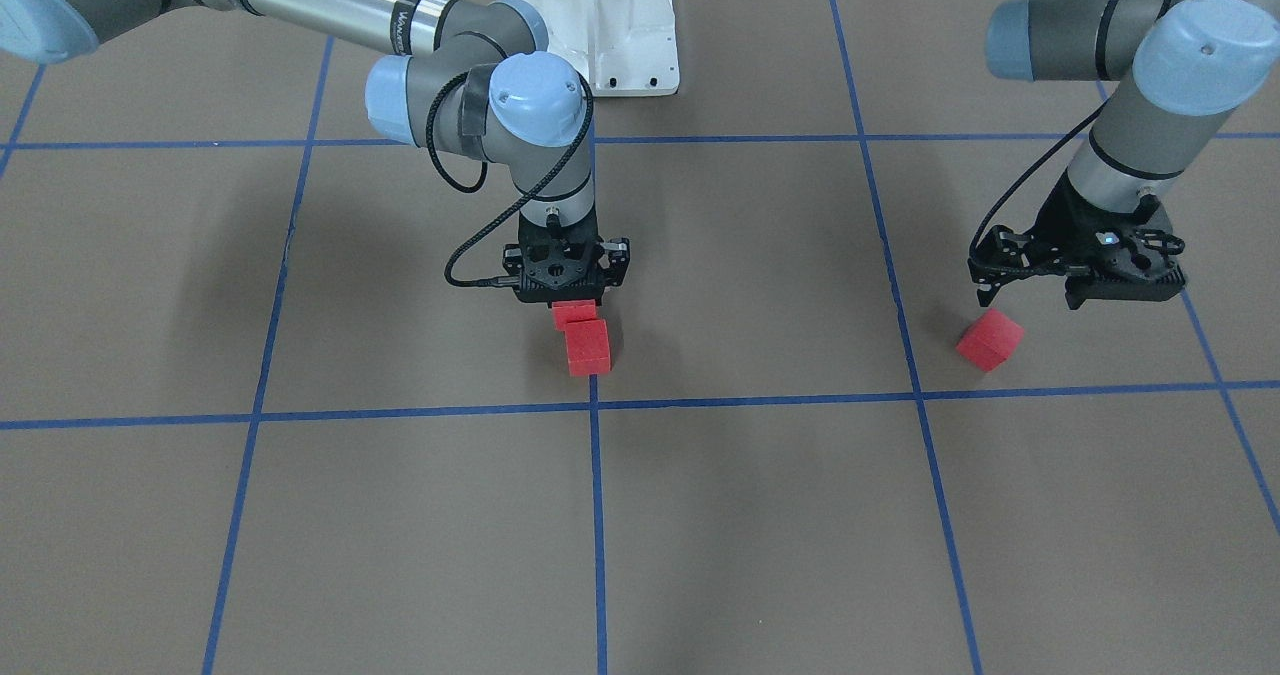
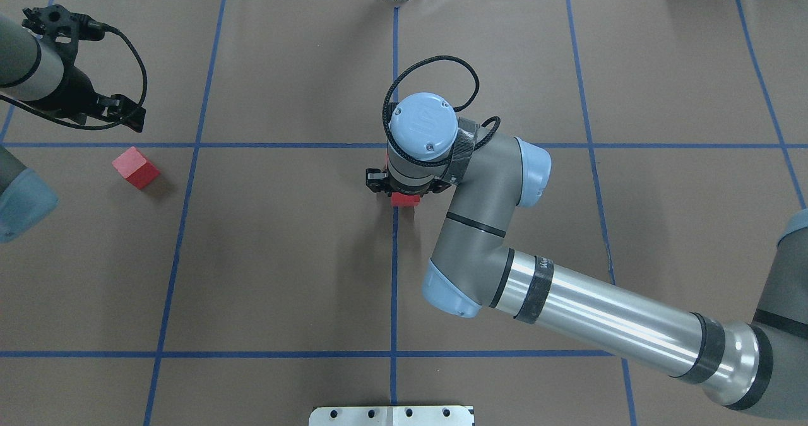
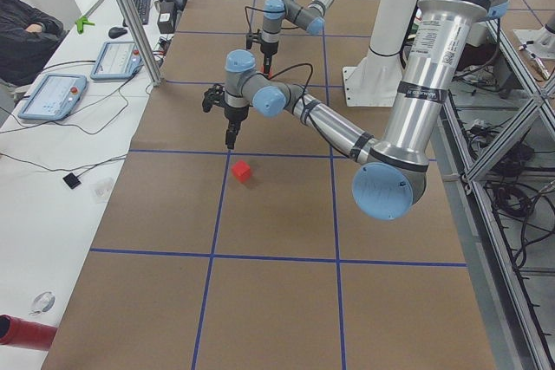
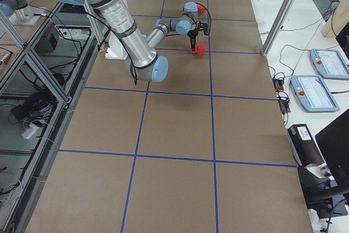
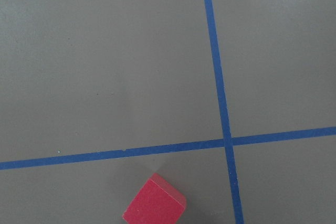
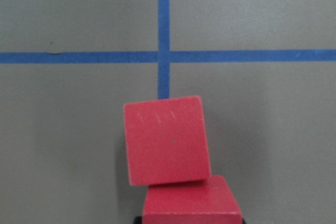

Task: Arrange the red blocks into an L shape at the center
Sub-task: 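Carry the cube with the right gripper to just beyond the center cube, then set the cube down beside the center cube and open the right gripper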

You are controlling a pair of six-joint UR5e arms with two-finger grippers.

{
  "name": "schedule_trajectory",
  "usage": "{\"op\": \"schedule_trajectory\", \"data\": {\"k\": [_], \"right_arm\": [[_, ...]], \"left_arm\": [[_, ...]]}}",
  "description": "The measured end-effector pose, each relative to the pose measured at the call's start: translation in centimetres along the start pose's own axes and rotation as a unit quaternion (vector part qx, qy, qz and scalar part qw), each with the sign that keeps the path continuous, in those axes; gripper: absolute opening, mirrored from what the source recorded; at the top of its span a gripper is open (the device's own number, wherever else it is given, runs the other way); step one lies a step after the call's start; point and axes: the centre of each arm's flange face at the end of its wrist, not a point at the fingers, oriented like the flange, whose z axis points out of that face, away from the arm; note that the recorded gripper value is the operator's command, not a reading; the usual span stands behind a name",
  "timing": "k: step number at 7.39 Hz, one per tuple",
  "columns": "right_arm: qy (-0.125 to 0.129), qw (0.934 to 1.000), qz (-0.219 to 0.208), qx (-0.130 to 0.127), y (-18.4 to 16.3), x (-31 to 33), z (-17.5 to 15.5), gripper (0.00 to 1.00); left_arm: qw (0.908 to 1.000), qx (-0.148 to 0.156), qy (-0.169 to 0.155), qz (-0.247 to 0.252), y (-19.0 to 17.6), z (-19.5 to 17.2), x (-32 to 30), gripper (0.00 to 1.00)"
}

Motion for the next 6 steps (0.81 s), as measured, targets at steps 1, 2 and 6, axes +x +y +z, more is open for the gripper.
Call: {"op": "schedule_trajectory", "data": {"k": [1, 2, 6], "right_arm": [[-0.001, 1.0, 0.0, 0.003, -0.19, -0.4, -0.03, 0.0], [0.0, 1.0, 0.0, 0.004, -0.31, -0.57, 0.08, 0.0], [0.001, 1.0, 0.004, 0.004, -0.4, -0.63, 0.3, 0.09]], "left_arm": [[1.0, 0.0, 0.0, 0.0, 0.0, 0.0, 0.0, 1.0], [1.0, 0.001, 0.001, 0.0, -0.01, 0.0, 0.01, 1.0], [1.0, 0.001, 0.001, 0.001, 0.0, 0.02, 0.04, 1.0]]}}
